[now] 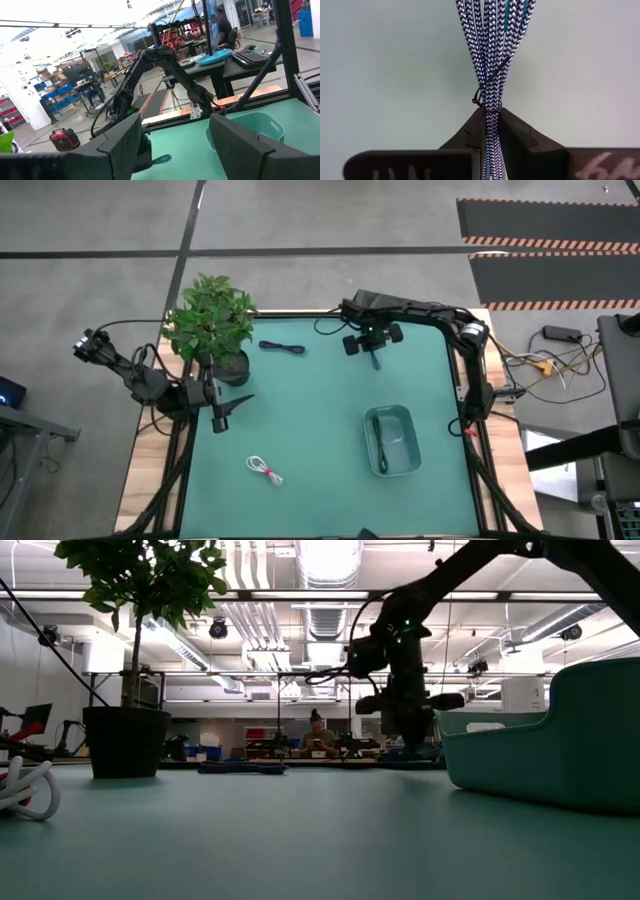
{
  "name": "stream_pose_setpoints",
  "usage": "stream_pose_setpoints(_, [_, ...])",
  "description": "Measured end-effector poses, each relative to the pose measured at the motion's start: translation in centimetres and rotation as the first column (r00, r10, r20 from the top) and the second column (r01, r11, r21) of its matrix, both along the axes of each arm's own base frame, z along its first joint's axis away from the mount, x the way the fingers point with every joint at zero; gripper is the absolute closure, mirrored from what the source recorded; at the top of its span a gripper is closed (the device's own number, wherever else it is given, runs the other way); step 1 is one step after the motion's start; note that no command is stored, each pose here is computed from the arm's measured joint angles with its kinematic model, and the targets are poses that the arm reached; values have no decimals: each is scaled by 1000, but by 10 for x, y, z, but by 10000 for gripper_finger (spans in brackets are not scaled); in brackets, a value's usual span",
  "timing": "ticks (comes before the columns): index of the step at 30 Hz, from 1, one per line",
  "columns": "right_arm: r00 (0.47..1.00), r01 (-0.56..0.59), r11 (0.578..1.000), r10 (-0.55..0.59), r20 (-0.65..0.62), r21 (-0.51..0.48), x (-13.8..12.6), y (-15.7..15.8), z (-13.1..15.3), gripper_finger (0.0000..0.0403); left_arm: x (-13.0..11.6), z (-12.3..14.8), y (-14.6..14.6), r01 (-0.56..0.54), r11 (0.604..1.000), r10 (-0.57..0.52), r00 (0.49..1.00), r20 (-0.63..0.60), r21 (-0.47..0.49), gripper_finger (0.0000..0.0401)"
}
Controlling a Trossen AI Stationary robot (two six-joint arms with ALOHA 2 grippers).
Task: Pick and place USB-C Cables
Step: Put the blue charger cable into the blue bin
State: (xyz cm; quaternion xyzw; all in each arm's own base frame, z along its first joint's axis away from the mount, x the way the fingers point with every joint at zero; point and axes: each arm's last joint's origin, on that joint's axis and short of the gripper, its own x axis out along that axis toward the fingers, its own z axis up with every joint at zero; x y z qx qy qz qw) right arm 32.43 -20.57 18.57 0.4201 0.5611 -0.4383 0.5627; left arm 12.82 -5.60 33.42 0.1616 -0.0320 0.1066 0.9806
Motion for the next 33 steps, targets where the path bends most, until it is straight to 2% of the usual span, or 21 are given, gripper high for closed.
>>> stream_pose_setpoints(9, [995, -59, 997, 62, 81, -41, -2, 31, 61, 374, 0, 0, 0, 0, 1000, 0, 1000, 1, 0, 180])
stream_pose_setpoints(16, [969, -118, 992, 126, 212, -47, -5, 82, 108, 374, 0, 0, 0, 0, 1000, 0, 1000, 2, -1, 180])
stream_pose_setpoints(21, [933, -224, 972, 236, 271, -78, -7, 122, 131, 374, 0, 0, 0, 0, 1000, 0, 1000, 2, -1, 180])
stream_pose_setpoints(23, [907, -297, 950, 311, 282, -95, -7, 139, 136, 374, 0, 0, 0, 0, 1000, 0, 1000, 2, -1, 180])
stream_pose_setpoints(25, [864, -400, 909, 417, 283, -117, -7, 157, 140, 374, 0, 0, 0, 0, 1000, 0, 1000, 1, -1, 180])
stream_pose_setpoints(29, [746, -596, 790, 611, 265, -141, -6, 196, 142, 374, 0, 0, 0, 0, 1000, 0, 1000, 2, -2, 180])
stream_pose_setpoints(31, [655, -705, 693, 718, 237, -150, -8, 215, 141, 374, 0, 0, 0, 0, 1000, 0, 1000, 3, -3, 180])
stream_pose_setpoints(33, [530, -813, 561, 824, 201, -155, -11, 233, 140, 374, 0, 0, 0, 0, 1000, 0, 1000, 4, -4, 180])
